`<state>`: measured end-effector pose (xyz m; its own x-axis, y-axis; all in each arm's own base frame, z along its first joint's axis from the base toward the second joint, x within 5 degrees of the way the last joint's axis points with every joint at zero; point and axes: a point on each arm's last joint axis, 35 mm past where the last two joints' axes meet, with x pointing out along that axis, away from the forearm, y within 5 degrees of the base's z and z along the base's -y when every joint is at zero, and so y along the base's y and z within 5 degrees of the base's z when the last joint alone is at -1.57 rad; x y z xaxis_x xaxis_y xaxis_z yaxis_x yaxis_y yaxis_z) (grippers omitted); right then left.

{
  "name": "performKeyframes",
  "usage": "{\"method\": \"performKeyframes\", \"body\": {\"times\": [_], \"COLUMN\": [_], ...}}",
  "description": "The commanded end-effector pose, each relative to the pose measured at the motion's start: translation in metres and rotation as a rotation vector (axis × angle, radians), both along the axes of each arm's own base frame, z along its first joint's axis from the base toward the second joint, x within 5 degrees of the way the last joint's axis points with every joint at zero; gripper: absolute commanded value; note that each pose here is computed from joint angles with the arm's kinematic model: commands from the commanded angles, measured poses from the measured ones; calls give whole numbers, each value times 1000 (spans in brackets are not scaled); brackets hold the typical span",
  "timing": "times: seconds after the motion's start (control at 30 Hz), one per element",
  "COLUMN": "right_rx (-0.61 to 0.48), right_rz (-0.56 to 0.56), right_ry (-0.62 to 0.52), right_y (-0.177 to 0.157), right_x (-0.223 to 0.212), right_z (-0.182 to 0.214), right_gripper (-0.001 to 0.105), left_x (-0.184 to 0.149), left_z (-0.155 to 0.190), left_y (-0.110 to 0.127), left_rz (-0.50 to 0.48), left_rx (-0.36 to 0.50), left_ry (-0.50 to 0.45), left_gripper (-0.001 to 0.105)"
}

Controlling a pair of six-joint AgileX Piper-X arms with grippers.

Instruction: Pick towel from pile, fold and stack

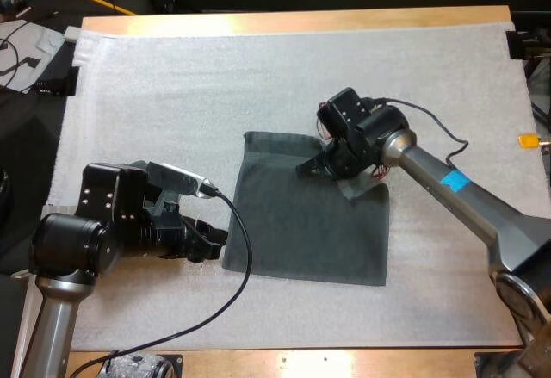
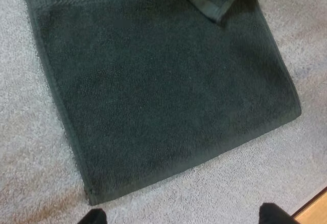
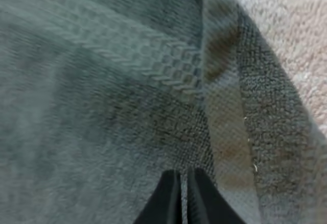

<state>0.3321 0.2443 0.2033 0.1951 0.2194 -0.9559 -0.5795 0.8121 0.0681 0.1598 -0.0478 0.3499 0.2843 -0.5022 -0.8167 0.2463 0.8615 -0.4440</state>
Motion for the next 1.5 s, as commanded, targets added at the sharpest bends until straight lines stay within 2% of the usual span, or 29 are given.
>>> {"method": "performKeyframes", "body": {"times": [0.0, 0.2, 0.33, 0.4, 0.47, 0.73, 0.97, 1.1, 1.23, 1.3, 1.47], "right_rx": [-20, -81, -84, -64, -73, -14, 30, 52, 52, 53, 25], "right_rz": [15, -10, -88, -164, -118, -298, -427, -438, -399, -403, -324], "right_ry": [30, 46, 7, -43, -13, -174, -327, -386, -416, -404, -396], "right_y": [-1, 1, -1, -5, -1, -1, -13, -18, -20, -21, -26], "right_x": [3, 9, 19, 28, 22, 47, 71, 75, 68, 69, 50], "right_z": [-18, -46, -53, -49, -55, -52, -28, -3, 27, 19, 51], "right_gripper": [0, 0, 0, 0, 0, 0, 0, 0, 0, 0, 0], "left_x": [-1, -2, -2, -2, -1, -2, -2, -2, -2, -1, -2], "left_z": [0, 0, 0, 0, 1, 0, 0, -1, -1, 0, 0], "left_y": [0, 0, 0, 0, 0, 0, 0, 0, 0, 0, 0], "left_rz": [0, -1, 1, 2, -2, -3, -7, -8, -11, -5, -6], "left_rx": [-5, -4, -3, -2, -4, -3, -5, -6, -6, -5, -7], "left_ry": [4, 6, 13, 14, 5, 8, 7, 11, 9, 10, 12], "left_gripper": [58, 58, 58, 58, 58, 58, 58, 58, 58, 58, 58]}}
